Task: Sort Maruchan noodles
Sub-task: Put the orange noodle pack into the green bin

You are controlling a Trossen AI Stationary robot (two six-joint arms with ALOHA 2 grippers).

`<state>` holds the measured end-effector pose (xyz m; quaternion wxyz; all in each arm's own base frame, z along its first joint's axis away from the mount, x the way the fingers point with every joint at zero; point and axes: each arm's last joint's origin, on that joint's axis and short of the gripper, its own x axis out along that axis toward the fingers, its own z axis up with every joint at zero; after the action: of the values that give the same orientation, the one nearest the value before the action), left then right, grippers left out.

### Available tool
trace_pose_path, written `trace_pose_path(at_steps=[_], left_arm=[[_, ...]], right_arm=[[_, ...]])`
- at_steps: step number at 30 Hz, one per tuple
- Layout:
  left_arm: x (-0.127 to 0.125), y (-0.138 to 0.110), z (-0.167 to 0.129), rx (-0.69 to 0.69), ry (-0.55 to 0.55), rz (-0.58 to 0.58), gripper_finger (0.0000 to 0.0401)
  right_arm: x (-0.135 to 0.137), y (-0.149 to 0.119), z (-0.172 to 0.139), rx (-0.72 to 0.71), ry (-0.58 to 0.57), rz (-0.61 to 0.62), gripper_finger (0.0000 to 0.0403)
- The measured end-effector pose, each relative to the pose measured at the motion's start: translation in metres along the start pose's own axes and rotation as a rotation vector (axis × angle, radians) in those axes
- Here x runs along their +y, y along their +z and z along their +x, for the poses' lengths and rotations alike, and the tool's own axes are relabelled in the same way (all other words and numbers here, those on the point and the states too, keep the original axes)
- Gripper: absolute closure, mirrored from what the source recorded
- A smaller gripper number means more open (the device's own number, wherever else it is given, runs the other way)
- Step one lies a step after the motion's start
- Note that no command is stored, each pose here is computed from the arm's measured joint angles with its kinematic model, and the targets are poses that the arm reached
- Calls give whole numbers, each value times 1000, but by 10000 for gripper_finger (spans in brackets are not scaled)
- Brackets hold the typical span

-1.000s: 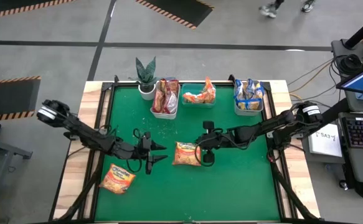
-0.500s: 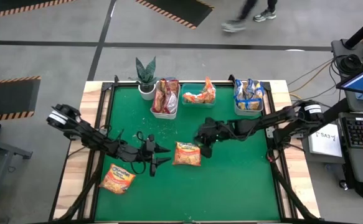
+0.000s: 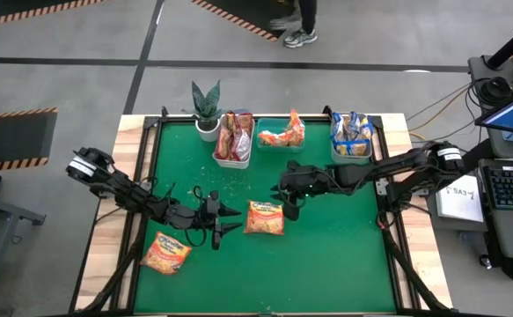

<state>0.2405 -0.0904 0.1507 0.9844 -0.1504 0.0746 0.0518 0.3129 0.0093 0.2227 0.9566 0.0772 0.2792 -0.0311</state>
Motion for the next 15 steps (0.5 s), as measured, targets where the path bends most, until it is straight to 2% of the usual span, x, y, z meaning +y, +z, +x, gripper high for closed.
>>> trace_pose_path(at_steps=[11,15], left_arm=[[0,0,0,-1,1,8,237],[0,0,0,0,-1,3,237]], right_arm=[[7,41,-7,-112,11,-40,308],[8,46,-10,-67,6,24,320]])
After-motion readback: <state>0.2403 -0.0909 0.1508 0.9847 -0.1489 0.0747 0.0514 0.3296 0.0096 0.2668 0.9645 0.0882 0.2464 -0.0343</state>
